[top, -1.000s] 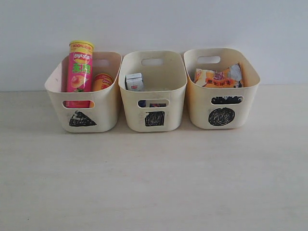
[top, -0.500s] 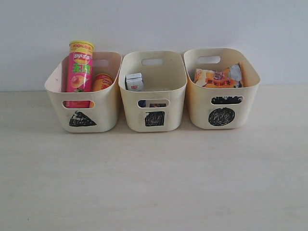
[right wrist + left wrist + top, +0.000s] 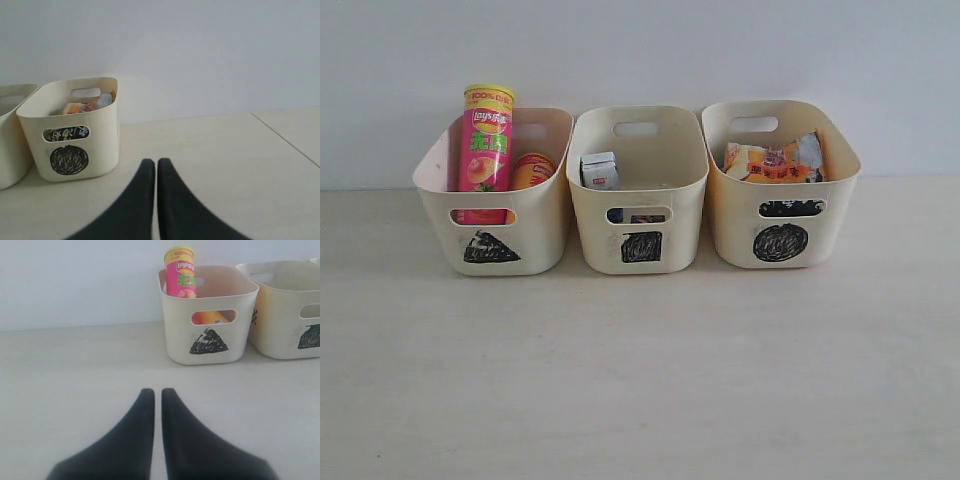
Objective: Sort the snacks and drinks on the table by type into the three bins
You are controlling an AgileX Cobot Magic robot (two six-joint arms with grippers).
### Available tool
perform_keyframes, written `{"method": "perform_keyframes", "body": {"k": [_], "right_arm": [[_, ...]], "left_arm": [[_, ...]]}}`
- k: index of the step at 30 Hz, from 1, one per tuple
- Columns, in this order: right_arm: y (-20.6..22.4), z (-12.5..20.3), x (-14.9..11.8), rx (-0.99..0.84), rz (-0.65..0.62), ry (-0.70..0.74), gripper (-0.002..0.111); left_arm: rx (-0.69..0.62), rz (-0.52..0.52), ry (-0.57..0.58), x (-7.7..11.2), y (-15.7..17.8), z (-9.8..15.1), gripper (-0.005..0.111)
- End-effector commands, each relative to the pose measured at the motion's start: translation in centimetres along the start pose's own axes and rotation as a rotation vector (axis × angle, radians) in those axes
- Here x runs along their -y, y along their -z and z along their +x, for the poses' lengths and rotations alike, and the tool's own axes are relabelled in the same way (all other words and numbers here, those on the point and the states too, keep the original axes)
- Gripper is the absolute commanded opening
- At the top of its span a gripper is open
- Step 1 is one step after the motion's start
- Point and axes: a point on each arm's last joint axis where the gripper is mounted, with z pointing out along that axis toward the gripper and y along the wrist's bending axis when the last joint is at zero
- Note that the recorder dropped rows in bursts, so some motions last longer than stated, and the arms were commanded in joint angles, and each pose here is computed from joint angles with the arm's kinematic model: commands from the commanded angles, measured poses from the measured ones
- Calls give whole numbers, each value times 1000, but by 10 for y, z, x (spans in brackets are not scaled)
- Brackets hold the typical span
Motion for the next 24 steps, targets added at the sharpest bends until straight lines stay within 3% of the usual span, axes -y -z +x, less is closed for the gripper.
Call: {"method": "perform_keyframes", "body": {"k": [1, 24], "right_arm": [[0, 1, 0, 7, 7, 4, 0], [0, 1, 0, 7, 7, 4, 0]], "left_arm": [[-25, 0, 4, 0, 0, 3, 4], [-26, -1, 0, 0, 0, 3, 4]]}}
